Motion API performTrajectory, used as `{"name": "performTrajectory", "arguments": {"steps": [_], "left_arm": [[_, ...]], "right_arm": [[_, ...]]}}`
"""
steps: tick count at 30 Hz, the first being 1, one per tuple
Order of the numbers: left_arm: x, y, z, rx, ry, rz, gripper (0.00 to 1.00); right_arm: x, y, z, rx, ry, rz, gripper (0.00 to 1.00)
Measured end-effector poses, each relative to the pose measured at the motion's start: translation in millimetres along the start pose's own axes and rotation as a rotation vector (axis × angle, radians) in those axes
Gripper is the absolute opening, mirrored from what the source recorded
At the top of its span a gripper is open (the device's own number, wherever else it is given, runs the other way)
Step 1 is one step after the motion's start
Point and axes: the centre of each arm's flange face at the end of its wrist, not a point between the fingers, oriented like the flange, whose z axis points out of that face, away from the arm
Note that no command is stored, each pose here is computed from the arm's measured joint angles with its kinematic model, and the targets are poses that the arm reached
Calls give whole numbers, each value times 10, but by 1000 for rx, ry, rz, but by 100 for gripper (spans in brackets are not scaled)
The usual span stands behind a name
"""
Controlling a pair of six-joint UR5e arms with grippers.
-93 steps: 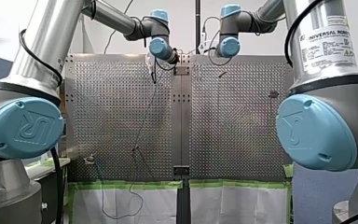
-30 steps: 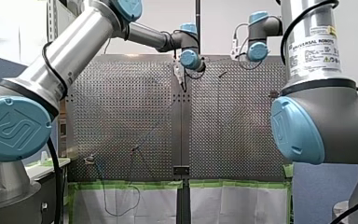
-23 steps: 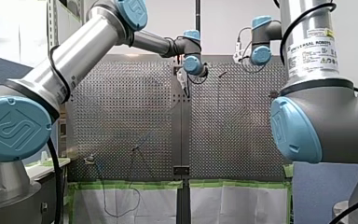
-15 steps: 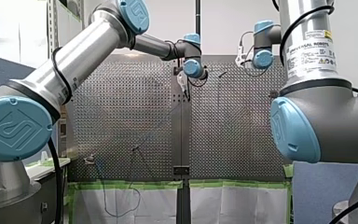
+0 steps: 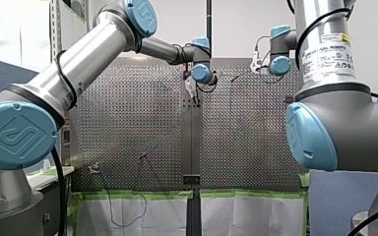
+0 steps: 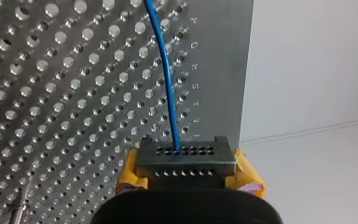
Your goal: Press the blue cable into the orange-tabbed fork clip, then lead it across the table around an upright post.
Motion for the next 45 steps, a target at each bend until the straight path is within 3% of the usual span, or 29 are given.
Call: {"name": "performTrajectory", "arguments": {"steps": [15, 16, 17, 18, 20, 21, 23, 27, 33, 35, 36, 40, 45], "left_arm": [[205, 95, -25, 17, 27, -10, 0], [207, 93, -25, 19, 28, -10, 4], [209, 94, -23, 21, 28, -10, 23], [208, 94, -22, 22, 28, -10, 23], [207, 92, -22, 24, 29, -9, 45], [207, 91, -22, 25, 29, -9, 45], [210, 86, -23, 31, 32, -8, 64], [236, 86, -35, 40, 46, -5, 67], [272, 79, -53, 60, 68, -2, 67], [274, 84, -51, 63, 72, -1, 77], [273, 87, -50, 63, 72, -1, 77], [271, 102, -45, 60, 73, -2, 100], [272, 110, -48, 56, 76, -4, 100]], "right_arm": [[-142, -43, -59, 8, -26, 5, 0], [-161, -42, -67, 7, -28, 5, 0], [-182, -39, -74, 7, -28, 5, 0], [-209, -36, -82, 6, -28, 5, 0], [-244, -32, -94, 5, -29, 6, 0], [-265, -30, -103, 4, -31, 6, 0], [-299, -27, -115, 4, -32, 6, 0], [-466, -28, -127, 6, -47, 7, 0], [-877, -42, -149, 8, -115, 7, 0], [-1004, -41, -166, 8, -131, 8, 0], [-1069, -41, -175, 9, -136, 8, 0], [-1218, -42, -190, 11, -147, 9, 0], [-1415, -52, -228, 13, -172, 6, 0]]}}
